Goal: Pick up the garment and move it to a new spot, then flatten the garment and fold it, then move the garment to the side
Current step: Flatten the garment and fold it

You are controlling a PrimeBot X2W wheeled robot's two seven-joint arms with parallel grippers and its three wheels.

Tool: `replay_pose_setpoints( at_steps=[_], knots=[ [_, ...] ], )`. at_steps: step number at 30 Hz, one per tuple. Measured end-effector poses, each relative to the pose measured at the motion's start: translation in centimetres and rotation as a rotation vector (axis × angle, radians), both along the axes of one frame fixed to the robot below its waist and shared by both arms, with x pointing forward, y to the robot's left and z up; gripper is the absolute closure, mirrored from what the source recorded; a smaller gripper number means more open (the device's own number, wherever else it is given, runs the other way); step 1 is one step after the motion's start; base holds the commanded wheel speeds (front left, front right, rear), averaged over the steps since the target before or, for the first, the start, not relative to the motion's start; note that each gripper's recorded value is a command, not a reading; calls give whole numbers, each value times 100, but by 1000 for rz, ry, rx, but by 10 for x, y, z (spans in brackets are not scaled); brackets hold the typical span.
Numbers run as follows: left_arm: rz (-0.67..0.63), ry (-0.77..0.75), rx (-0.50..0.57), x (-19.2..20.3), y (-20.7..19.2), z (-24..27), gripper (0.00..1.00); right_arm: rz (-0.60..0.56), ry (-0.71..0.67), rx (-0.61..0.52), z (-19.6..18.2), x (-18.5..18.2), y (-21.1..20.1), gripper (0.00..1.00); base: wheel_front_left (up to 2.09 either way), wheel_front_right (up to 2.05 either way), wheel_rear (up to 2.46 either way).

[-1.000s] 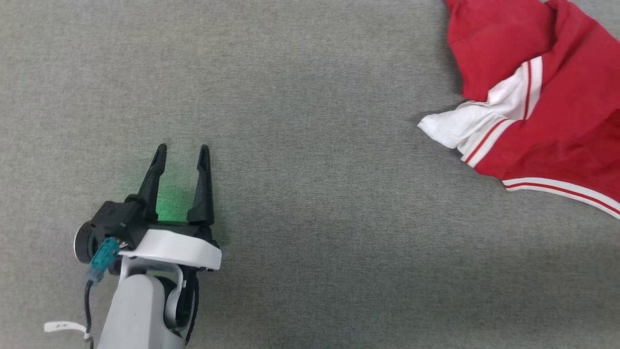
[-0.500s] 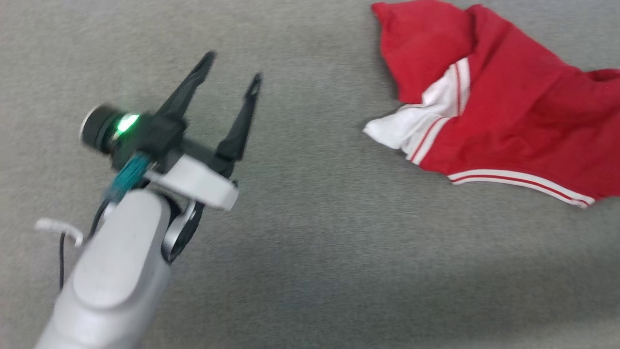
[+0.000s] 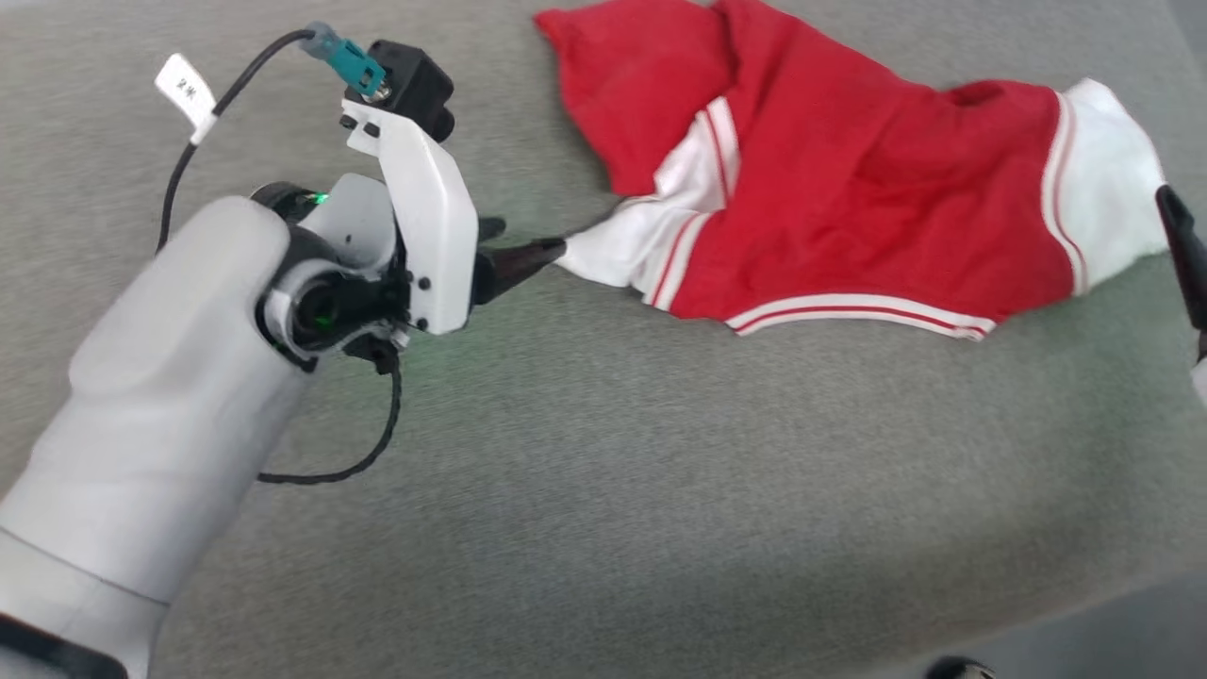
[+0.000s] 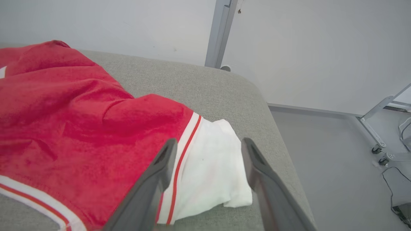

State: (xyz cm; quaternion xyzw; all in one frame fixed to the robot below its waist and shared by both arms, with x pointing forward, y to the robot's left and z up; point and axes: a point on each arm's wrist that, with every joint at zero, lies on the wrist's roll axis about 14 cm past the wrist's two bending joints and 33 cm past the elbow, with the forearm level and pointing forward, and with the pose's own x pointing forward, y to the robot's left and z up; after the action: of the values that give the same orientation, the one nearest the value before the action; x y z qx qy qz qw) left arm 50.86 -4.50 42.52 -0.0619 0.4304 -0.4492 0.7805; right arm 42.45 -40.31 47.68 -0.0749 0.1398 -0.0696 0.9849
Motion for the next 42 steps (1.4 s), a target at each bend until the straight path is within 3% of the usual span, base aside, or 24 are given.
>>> replay_pose_setpoints(
  at_steps=[5, 11, 12, 13, 14, 15, 16, 22, 27, 35, 42],
  knots=[
    [-43, 176, 25, -5, -14, -21, 0, -37, 8, -6, -9, -18, -3, 0, 0, 0, 0],
    [-83, 261, 23, -11, -30, -32, 0, -61, 16, -4, -15, -27, -2, 0, 0, 0, 0],
    [-86, 290, 17, -13, -33, -36, 9, -61, 18, -2, -17, -27, 1, 0, 0, 0, 0],
    [-91, 288, 25, -13, -34, -38, 43, -65, 21, -1, -18, -27, 1, 0, 0, 0, 0],
    [-98, 292, 32, -13, -35, -39, 53, -64, 25, 1, -20, -27, 2, 0, 0, 0, 0],
    [-100, 294, 34, -13, -36, -40, 81, -60, 22, 1, -19, -26, 5, 0, 0, 0, 0],
    [-98, 299, 36, -13, -36, -41, 100, -56, 21, 1, -19, -24, 6, 0, 0, 0, 0],
    [-60, 294, 23, -11, -32, -38, 100, -26, -5, -9, -10, -16, 16, 0, 0, 0, 0],
    [15, 169, 13, 7, -4, -18, 100, 8, -30, -8, -2, -8, 28, 0, 0, 0, 0],
    [203, 79, 55, 7, 94, -11, 100, 87, -52, 14, 6, 11, 59, 0, 0, 0, 0],
    [415, 72, 165, -2, 184, -20, 100, 168, -63, 23, 14, 28, 89, 0, 0, 0, 0]
  ],
)
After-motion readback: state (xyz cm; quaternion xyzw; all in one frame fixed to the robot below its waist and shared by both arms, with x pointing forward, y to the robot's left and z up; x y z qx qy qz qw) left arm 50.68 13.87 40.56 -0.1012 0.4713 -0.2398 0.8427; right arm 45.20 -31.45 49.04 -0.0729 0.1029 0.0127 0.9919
